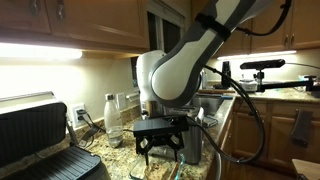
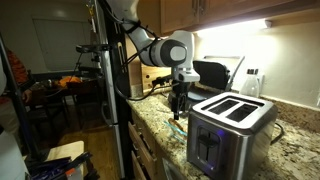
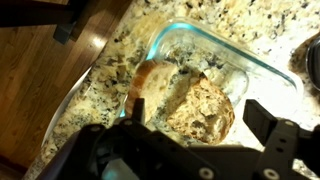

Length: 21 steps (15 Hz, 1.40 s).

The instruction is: Put one slice of bread in the toaster

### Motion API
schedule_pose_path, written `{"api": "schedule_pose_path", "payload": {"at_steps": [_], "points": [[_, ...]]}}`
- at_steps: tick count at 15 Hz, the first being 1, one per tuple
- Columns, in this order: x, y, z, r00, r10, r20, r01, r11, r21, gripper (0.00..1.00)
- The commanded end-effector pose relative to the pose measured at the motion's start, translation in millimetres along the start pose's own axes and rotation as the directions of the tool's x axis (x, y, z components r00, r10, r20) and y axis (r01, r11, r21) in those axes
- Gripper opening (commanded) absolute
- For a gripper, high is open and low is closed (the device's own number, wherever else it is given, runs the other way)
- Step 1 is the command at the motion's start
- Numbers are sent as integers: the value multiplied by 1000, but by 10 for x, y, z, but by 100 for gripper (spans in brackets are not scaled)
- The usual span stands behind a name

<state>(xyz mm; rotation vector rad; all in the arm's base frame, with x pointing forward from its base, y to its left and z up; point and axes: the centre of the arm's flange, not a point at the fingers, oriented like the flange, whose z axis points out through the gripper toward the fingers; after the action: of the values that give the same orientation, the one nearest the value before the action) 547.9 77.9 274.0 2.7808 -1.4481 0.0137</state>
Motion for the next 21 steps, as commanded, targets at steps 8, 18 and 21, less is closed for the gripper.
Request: {"api": "schedule_pose_path", "payload": {"at_steps": [8, 18, 21], "points": [[-169, 39, -320, 999, 41, -36, -41, 999, 1, 100], [-322, 216, -236, 997, 72, -8, -73, 997, -22, 100], [-360, 278, -217, 997, 82, -6, -82, 996, -30, 100]]}}
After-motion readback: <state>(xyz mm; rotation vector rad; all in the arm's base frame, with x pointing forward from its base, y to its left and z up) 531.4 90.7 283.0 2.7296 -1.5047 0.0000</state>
